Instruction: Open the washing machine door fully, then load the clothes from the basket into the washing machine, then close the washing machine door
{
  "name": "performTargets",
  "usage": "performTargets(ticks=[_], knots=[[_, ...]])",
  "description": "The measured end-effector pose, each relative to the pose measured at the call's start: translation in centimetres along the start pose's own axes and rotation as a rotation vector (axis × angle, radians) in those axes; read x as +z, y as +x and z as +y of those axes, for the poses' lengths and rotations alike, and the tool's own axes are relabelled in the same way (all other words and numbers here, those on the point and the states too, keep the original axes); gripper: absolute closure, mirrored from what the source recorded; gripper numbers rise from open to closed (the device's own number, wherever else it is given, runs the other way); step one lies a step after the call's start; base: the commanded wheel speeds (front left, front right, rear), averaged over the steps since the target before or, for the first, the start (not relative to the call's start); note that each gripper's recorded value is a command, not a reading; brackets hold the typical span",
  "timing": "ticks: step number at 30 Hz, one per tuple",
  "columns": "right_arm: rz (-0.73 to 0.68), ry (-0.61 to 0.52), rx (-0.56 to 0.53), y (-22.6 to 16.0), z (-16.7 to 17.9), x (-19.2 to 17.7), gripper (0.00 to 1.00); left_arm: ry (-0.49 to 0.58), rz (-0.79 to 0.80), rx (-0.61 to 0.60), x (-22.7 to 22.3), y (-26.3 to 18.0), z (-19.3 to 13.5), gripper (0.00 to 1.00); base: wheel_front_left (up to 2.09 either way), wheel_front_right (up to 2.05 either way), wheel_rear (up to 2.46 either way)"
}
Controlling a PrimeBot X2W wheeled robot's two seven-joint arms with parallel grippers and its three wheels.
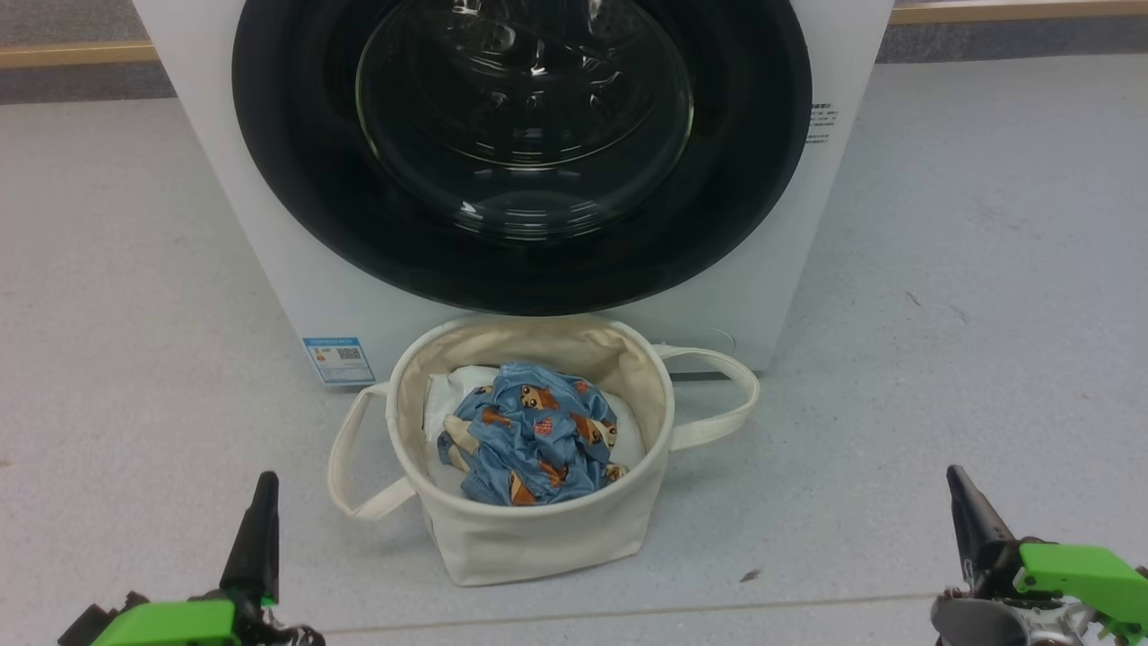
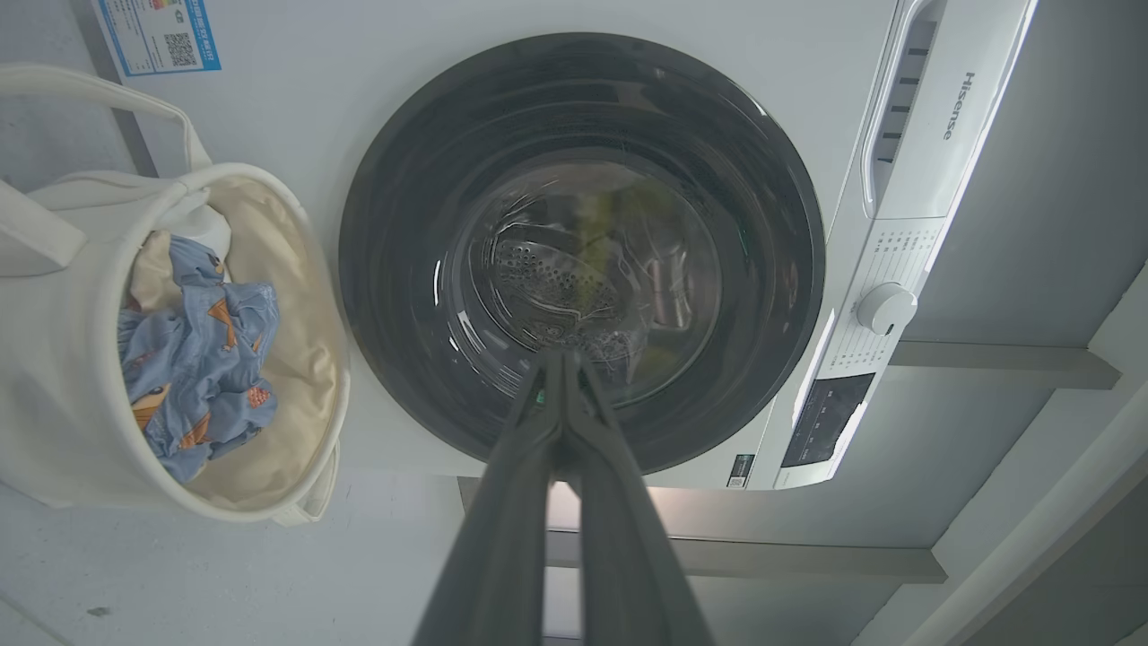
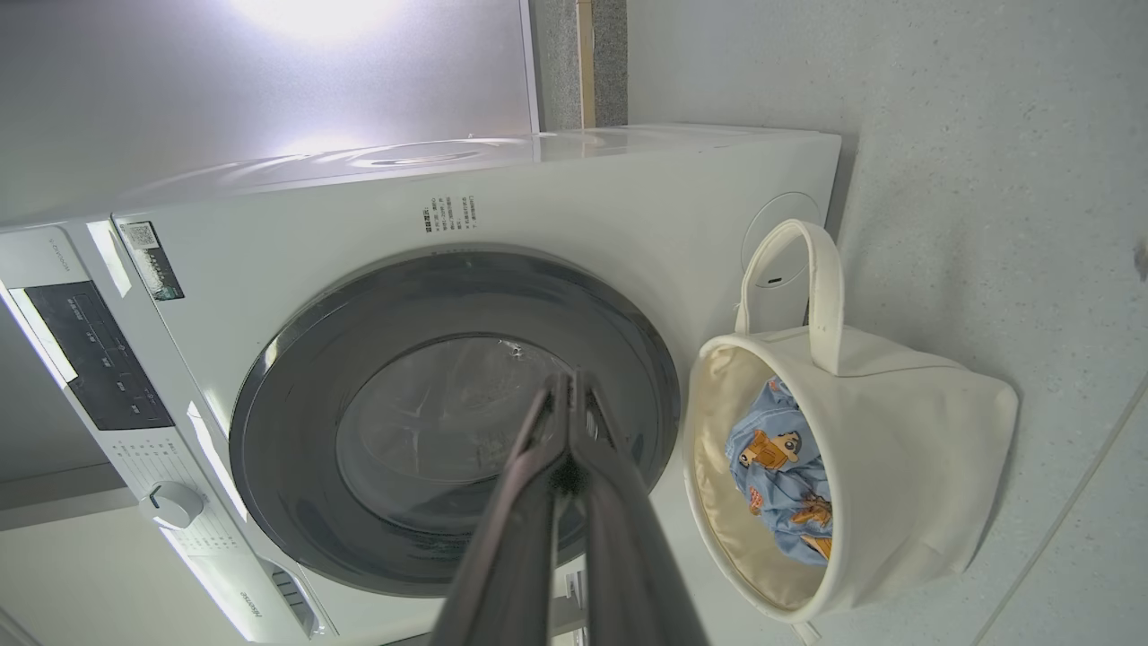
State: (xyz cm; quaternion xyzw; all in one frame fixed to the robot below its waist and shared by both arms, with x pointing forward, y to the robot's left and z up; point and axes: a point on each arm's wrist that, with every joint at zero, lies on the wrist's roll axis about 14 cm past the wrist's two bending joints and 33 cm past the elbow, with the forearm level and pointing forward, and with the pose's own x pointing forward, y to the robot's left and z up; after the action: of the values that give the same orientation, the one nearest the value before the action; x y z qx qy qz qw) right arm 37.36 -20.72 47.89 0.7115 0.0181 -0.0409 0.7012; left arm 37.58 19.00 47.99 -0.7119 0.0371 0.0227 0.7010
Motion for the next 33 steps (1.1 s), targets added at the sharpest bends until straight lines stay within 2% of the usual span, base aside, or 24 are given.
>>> performTargets(ticks=[33], knots=[[0.000, 0.000, 0.000, 0.00, 0.00, 0.01, 1.00, -0.001, -0.001, 0.000, 0.03, 0.00, 0.00, 1.00, 0.00, 0.00, 0.00]])
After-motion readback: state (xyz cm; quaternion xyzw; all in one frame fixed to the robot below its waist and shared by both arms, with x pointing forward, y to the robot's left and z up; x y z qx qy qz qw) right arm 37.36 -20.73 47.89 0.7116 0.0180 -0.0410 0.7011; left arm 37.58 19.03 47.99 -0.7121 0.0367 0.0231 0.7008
